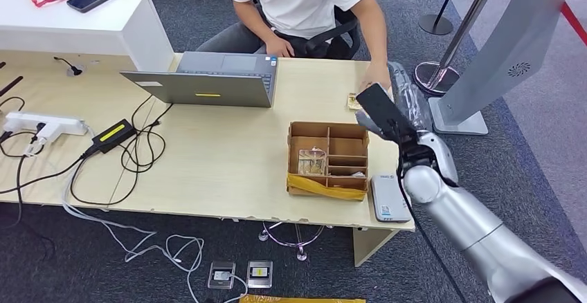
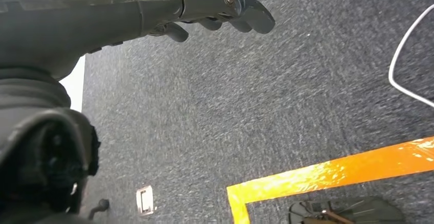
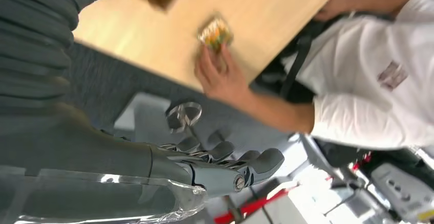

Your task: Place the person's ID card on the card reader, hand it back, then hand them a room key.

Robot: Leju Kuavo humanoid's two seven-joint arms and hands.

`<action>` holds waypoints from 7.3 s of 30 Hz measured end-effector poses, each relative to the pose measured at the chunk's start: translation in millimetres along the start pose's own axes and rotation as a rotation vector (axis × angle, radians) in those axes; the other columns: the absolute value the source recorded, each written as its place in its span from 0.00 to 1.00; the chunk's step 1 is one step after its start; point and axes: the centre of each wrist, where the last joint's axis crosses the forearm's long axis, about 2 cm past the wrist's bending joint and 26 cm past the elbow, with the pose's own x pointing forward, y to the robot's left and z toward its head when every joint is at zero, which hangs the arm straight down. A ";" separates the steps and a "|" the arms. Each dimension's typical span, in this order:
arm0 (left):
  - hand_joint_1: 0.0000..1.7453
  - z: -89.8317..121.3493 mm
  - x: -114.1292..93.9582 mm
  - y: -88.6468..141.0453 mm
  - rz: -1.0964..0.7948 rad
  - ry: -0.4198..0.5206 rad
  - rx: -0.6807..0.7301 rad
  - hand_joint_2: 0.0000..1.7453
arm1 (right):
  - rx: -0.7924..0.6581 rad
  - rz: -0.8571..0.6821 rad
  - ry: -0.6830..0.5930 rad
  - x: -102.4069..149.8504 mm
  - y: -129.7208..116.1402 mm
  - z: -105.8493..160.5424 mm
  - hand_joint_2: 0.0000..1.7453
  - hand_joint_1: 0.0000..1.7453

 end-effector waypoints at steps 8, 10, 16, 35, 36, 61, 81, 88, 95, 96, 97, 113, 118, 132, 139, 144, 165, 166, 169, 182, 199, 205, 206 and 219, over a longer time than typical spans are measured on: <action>0.00 1.9 -7.8 -1.6 0.007 0.017 -0.005 0.00 | 0.076 -0.194 -0.098 1.1 15.5 57.8 1.00 0.00; 0.00 1.8 -8.1 -1.5 0.010 0.014 -0.005 0.00 | 0.129 -0.240 -0.126 1.8 16.9 66.5 1.00 0.00; 0.00 1.9 -8.2 -1.6 -0.003 -0.003 -0.004 0.00 | 0.237 -0.229 -0.185 2.3 30.7 98.9 1.00 0.00; 0.00 3.1 -2.1 -2.7 -0.042 0.028 -0.003 0.00 | 0.192 0.400 0.012 -1.4 35.8 108.8 1.00 0.00; 0.00 3.2 -1.8 -2.8 -0.043 0.025 -0.003 0.00 | 0.195 0.434 0.004 0.0 36.0 106.7 1.00 0.00; 0.00 3.2 -2.0 -1.7 -0.002 -0.013 0.004 0.00 | 0.329 0.631 -0.053 7.3 66.2 73.0 1.00 0.00; 0.00 3.2 -4.0 -1.2 0.011 -0.028 0.015 0.00 | 0.357 0.666 -0.039 -1.2 80.4 74.6 1.00 0.00; 0.00 4.3 -5.9 -2.3 0.020 -0.018 0.015 0.00 | 0.368 0.672 -0.026 -7.0 83.2 75.3 1.00 0.00; 0.00 4.7 -6.7 -2.7 0.031 -0.006 0.016 0.00 | 0.373 0.674 -0.018 -10.4 84.5 74.4 1.00 0.00; 0.00 4.8 -6.8 -2.8 0.032 -0.003 0.016 0.00 | 0.373 0.673 -0.016 -11.1 84.5 74.3 1.00 0.00; 0.00 4.9 -6.9 -2.9 0.033 -0.001 0.015 0.00 | 0.373 0.672 -0.014 -11.9 84.5 74.1 1.00 0.00; 0.00 6.6 -5.4 -4.3 0.034 0.000 0.011 0.00 | 0.383 0.670 0.020 -23.9 85.2 73.5 1.00 0.00; 0.00 7.2 -4.2 -4.6 0.037 -0.001 0.009 0.00 | 0.388 0.671 0.033 -27.1 85.4 73.4 1.00 0.00; 0.00 8.5 -3.0 -5.2 0.025 -0.017 0.008 0.00 | 0.393 0.641 0.035 -31.1 85.7 71.2 1.00 1.00; 0.00 8.2 -2.8 -4.2 0.023 -0.021 0.013 0.00 | 0.371 0.628 0.027 -29.7 85.7 67.4 1.00 1.00; 0.00 7.9 -2.2 -3.8 0.025 -0.014 0.014 0.00 | 0.366 0.620 0.018 -26.6 88.0 65.4 1.00 1.00; 0.00 7.5 -0.9 -2.8 0.023 -0.029 0.018 0.00 | 0.304 0.569 -0.026 -13.1 93.7 51.3 1.00 1.00; 0.00 7.5 -0.9 -2.8 0.019 -0.034 0.019 0.00 | 0.279 0.565 -0.029 -12.3 91.9 49.6 1.00 1.00; 0.00 7.5 -0.6 -2.6 0.001 -0.053 0.023 0.00 | 0.163 0.553 -0.035 -6.7 80.2 39.2 1.00 1.00; 0.00 7.9 1.8 -3.1 -0.023 -0.086 0.039 0.00 | -0.218 0.544 -0.043 37.3 -23.2 -19.5 1.00 1.00; 0.00 3.8 25.5 -0.6 -0.002 -0.055 0.027 0.00 | -0.143 0.660 0.075 34.8 -50.9 -42.6 1.00 1.00; 0.00 3.0 30.3 0.0 -0.017 -0.062 0.022 0.00 | -0.123 0.691 0.123 19.4 -42.3 -46.0 1.00 1.00; 0.00 3.2 30.5 -0.2 -0.018 -0.061 0.020 0.00 | -0.121 0.693 0.131 17.1 -40.9 -46.7 1.00 1.00; 0.00 3.4 28.4 -0.8 -0.011 -0.054 0.002 0.00 | -0.095 0.711 0.180 -7.8 -25.8 -49.6 1.00 0.46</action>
